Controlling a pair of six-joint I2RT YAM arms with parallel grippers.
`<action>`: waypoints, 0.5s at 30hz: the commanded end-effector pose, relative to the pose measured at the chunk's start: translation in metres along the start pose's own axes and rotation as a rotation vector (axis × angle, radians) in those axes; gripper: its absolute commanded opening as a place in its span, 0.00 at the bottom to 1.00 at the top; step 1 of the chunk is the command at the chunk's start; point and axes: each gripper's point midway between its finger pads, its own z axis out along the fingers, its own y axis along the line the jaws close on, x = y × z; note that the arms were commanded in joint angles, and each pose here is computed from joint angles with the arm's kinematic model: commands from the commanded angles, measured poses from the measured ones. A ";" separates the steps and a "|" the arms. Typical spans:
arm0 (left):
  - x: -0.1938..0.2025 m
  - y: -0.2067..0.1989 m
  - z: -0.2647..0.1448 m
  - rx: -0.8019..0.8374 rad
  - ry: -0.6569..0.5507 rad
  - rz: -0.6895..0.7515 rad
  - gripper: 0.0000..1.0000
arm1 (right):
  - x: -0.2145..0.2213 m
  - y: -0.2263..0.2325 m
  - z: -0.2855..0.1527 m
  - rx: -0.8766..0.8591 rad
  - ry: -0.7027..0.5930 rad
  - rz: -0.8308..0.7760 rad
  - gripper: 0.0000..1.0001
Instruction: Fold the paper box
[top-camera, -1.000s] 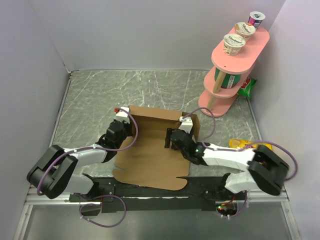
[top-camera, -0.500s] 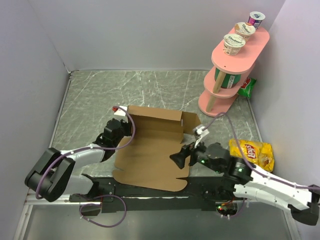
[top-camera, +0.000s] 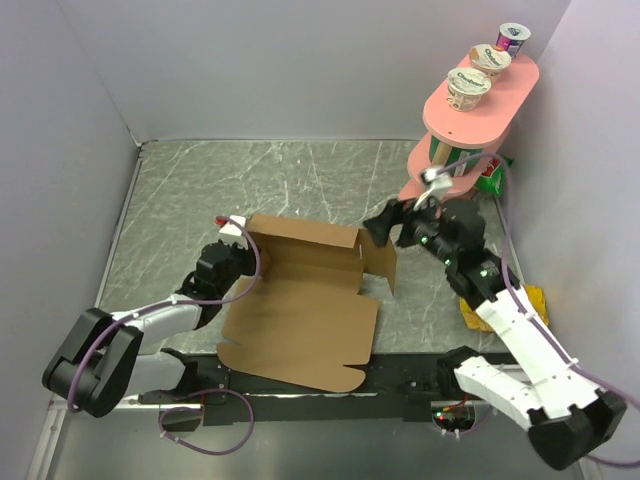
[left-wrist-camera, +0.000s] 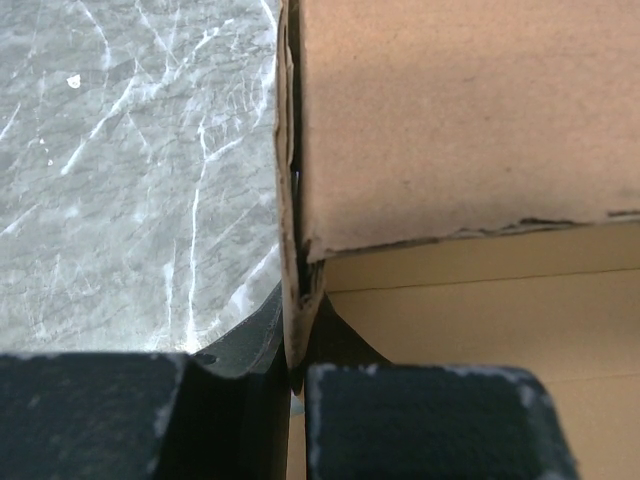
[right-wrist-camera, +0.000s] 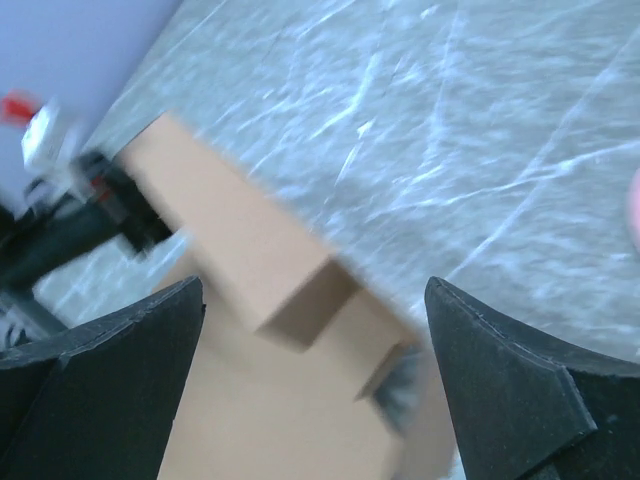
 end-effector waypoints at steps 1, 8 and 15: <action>-0.029 -0.012 -0.002 0.068 -0.099 -0.032 0.06 | -0.040 -0.033 0.004 -0.021 -0.096 0.051 0.94; -0.030 -0.008 -0.003 0.052 -0.096 -0.054 0.06 | 0.041 -0.098 0.015 0.148 -0.026 0.156 0.92; -0.026 -0.005 -0.001 0.036 -0.079 -0.068 0.06 | 0.102 -0.110 0.016 0.167 0.006 0.246 0.90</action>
